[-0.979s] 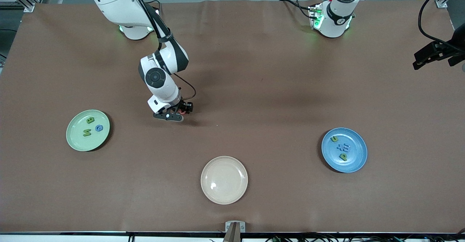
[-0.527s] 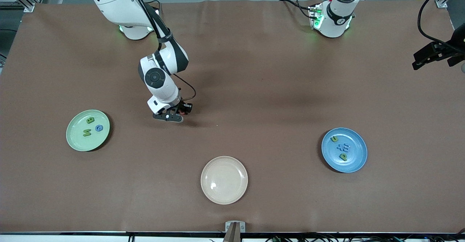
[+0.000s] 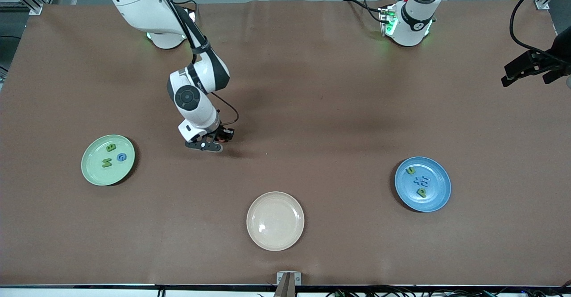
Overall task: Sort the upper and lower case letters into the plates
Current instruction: 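Carry the pink Q to the green plate and open the right gripper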
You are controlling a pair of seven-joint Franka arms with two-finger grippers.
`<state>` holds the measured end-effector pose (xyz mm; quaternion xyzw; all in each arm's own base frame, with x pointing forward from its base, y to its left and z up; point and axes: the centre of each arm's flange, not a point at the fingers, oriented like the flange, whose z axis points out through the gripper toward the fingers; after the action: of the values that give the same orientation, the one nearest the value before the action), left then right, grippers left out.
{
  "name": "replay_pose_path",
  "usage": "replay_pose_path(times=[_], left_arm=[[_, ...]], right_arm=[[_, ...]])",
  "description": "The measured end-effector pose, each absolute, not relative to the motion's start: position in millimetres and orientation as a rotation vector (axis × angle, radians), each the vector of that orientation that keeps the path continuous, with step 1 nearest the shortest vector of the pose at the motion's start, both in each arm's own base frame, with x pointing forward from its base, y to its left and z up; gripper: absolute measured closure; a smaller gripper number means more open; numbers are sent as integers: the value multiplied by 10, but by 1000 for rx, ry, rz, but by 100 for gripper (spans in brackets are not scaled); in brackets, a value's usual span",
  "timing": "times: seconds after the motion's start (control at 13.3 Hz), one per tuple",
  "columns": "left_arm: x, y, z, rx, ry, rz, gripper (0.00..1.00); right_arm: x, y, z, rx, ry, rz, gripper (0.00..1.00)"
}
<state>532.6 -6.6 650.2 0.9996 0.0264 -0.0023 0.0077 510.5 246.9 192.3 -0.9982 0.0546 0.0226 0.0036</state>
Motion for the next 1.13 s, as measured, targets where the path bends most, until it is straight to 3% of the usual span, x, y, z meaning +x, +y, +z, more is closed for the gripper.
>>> replay_pose_path(times=[0.3,0.45,0.75,1.13], left_arm=[[5327,-255,6494,3126,38,-8,0],[5339,-231,6478,3125,44,-10,0],[5431,-167,6449,3121,62,42,0],[5462,-88,6434,3145,78,57,0]], right_arm=[[5565,1078,2641,-3101,-118,108,57],[5653,202,2731,-3079,-267,80,57],[5579,-1004,2605,-3064,-431,19,57],[5470,-1320,2042,-3057,-482,58,57]])
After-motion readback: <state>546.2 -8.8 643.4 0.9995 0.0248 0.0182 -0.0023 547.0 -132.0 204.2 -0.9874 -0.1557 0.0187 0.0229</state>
